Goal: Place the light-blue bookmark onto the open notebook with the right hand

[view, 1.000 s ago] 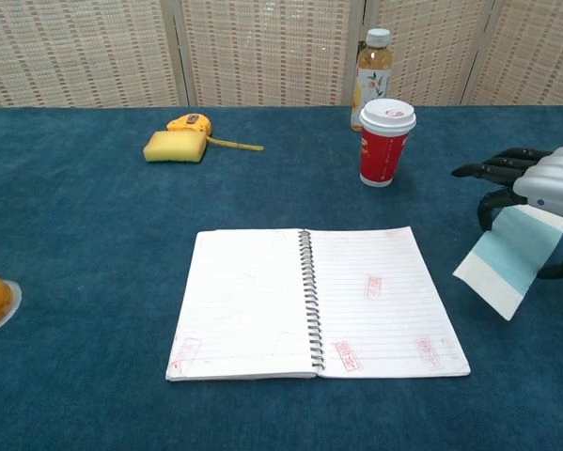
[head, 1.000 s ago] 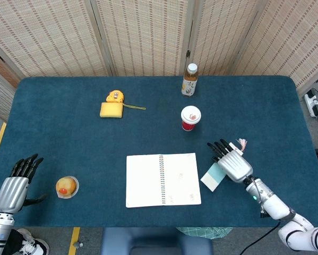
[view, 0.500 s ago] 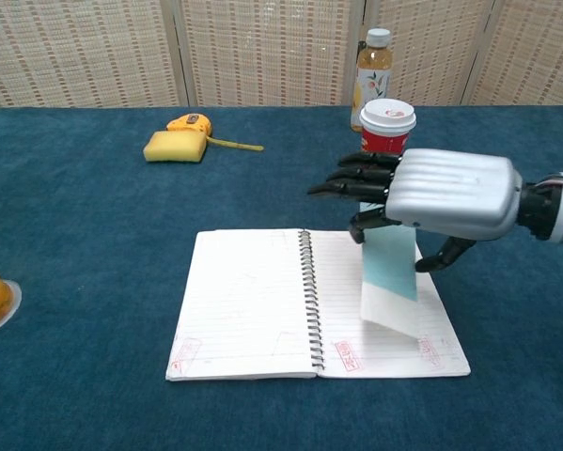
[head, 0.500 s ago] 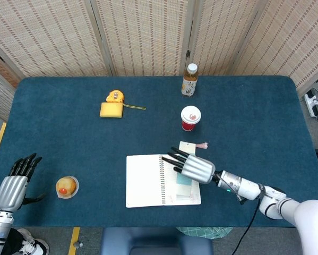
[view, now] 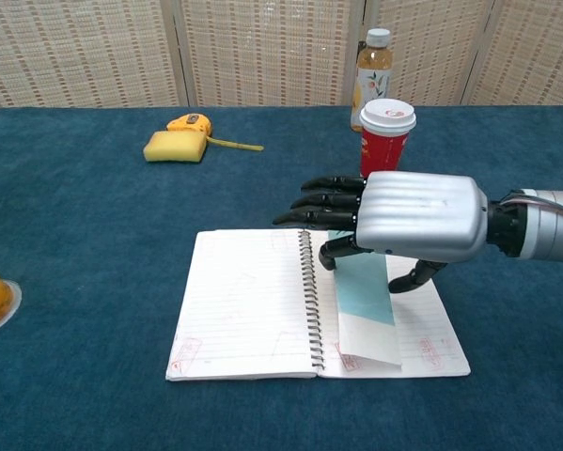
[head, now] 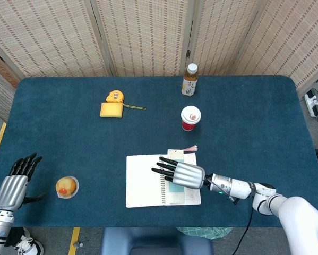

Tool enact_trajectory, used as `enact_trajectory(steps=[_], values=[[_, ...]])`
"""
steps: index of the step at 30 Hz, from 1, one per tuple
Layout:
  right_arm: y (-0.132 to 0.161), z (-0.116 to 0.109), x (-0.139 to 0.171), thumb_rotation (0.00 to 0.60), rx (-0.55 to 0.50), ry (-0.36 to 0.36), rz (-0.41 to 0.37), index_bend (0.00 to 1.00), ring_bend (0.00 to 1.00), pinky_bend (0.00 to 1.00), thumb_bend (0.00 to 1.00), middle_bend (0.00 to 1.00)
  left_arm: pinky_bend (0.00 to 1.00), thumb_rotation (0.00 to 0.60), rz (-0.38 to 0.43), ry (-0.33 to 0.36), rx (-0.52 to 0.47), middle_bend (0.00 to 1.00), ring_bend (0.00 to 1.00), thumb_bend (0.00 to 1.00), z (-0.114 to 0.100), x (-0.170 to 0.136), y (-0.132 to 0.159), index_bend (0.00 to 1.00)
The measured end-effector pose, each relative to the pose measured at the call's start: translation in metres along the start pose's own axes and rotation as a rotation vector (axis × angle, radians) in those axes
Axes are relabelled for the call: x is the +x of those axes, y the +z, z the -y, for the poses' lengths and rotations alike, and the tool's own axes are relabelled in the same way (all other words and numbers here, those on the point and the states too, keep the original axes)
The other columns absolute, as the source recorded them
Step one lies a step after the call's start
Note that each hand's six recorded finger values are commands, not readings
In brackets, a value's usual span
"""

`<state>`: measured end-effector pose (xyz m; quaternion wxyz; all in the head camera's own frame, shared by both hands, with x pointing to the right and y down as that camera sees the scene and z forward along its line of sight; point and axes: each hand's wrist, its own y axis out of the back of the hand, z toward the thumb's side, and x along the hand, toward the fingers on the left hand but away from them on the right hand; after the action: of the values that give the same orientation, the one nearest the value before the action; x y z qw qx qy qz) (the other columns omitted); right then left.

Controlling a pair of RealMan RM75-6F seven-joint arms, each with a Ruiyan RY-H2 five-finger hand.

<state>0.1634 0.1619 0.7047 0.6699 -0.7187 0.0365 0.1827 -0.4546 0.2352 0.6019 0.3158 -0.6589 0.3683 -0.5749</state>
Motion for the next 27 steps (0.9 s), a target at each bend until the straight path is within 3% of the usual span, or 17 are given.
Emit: enact_trajectory(steps=[27], values=[[0.0045, 0.0084, -0.0075, 0.6, 0.005, 0.011, -0.073, 0.42, 0.0, 0.0, 0.18, 0.0, 0.0, 0.6, -0.012, 0.001, 0.02, 0.0, 0.0, 0.17, 0.0028, 0.0013, -0.0003, 0.06]])
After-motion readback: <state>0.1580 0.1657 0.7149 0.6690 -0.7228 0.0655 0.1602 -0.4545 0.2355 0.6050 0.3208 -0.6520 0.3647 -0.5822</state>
